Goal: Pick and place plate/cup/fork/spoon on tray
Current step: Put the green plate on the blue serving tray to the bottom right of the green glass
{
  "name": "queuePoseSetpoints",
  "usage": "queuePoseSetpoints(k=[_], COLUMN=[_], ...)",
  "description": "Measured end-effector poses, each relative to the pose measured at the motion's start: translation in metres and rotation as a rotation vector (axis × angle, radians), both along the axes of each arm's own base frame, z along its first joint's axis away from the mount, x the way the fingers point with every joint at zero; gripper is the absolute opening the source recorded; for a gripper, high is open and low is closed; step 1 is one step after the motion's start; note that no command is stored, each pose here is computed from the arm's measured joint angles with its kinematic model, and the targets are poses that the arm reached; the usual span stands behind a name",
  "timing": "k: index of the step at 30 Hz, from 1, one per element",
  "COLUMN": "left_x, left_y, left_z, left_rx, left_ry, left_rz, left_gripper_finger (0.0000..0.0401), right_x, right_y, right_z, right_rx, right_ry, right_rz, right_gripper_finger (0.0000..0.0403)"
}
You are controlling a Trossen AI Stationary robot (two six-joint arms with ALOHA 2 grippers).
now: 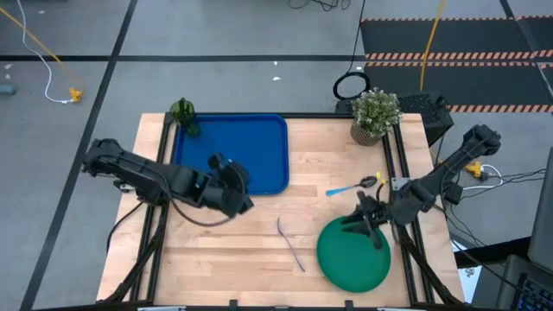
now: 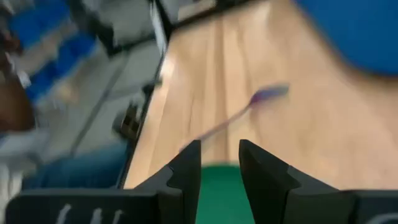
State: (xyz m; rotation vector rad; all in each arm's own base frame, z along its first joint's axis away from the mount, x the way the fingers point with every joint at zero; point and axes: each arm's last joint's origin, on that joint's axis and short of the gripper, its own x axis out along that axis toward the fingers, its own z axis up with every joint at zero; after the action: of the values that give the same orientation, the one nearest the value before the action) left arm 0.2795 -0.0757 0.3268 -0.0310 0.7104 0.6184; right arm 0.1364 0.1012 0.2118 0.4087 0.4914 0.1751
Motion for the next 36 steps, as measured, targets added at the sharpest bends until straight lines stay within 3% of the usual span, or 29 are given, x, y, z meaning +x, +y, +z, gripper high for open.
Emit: queuePoseSetpoints(k=[8, 21, 29, 36], left_x=[0.016, 0.027, 0.027, 0.027], left_y=[-0.023, -0.031, -0.031, -0.031], left_z=[-0.017, -0.023, -0.023, -0.023], left_rx=[0.029, 0.037, 0.024, 0.019], left_ry=[-0.017, -0.048, -0.060, -0.064], left_rz=[-0.027, -0.054, -0.043, -0.037], left_gripper_finger=[0.0145, 0.0145, 0.0145, 0.0145], right_x=[0.004, -0.014, -0.020, -0.027], right_y=[0.060, 0.111, 0.123, 0.130], right_z=[0.022, -0.019, -0.034, -0.037], right_rx=[-0.077, 0.063, 0.054, -0.022], right_ry=[0.255, 0.699, 0.794, 0.729], right_rz=[0.161, 0.239, 0.294, 0.375], right_gripper_finger=[0.0103, 0.0103, 0.0103, 0.0102])
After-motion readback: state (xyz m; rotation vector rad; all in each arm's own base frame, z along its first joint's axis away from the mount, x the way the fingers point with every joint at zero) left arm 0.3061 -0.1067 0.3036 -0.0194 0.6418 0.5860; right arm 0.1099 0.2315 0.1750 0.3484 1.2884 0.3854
